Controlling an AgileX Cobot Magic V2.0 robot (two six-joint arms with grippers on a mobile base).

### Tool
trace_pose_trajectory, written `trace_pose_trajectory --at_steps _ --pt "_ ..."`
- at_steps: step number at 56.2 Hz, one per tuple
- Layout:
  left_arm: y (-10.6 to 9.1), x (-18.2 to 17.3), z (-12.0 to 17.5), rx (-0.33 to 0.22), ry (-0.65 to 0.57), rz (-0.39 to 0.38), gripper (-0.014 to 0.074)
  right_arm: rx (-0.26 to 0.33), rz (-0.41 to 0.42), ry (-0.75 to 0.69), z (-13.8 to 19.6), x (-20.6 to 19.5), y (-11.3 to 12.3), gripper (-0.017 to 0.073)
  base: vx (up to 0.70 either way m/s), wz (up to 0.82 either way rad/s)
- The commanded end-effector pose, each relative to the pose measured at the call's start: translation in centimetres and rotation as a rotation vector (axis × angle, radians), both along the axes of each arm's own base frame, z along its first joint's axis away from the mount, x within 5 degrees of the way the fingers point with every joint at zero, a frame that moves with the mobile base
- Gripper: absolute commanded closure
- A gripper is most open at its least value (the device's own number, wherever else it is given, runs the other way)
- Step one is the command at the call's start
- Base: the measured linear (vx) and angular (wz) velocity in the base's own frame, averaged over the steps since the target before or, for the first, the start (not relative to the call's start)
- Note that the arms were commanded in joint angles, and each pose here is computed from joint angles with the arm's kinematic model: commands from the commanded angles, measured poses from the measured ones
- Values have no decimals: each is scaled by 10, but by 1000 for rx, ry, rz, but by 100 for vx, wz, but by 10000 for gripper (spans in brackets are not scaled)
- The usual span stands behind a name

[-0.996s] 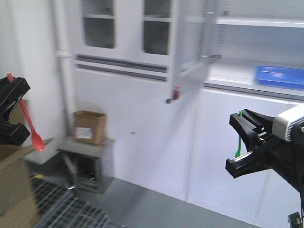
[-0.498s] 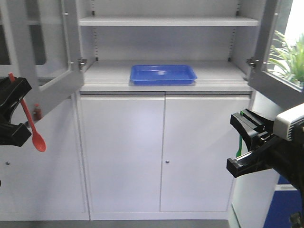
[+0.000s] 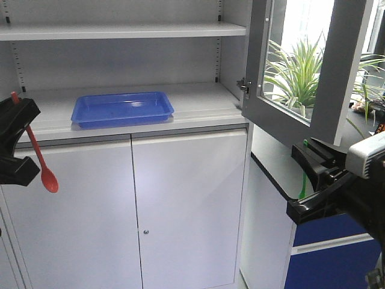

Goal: Sort red and green spoons into left cabinet
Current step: 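Approach the blue tray on the cabinet shelf with both spoons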

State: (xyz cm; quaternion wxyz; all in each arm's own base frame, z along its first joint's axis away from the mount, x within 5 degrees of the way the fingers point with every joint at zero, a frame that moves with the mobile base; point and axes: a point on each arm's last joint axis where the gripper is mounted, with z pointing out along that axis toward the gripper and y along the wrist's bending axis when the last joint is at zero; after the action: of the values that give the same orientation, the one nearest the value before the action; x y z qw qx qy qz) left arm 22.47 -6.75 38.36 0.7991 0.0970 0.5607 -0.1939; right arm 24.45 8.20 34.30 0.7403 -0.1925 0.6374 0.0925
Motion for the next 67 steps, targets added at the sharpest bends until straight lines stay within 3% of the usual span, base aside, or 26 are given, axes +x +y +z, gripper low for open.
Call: trace_pose_trajectory --at_steps 1,67 --pt "0 -7 20 -47 -103 -18 600 47 18 -115 21 -6 -1 568 35 -12" --pt "0 -7 19 -46 -102 -18 600 47 18 -114 21 -6 -1 568 36 15"
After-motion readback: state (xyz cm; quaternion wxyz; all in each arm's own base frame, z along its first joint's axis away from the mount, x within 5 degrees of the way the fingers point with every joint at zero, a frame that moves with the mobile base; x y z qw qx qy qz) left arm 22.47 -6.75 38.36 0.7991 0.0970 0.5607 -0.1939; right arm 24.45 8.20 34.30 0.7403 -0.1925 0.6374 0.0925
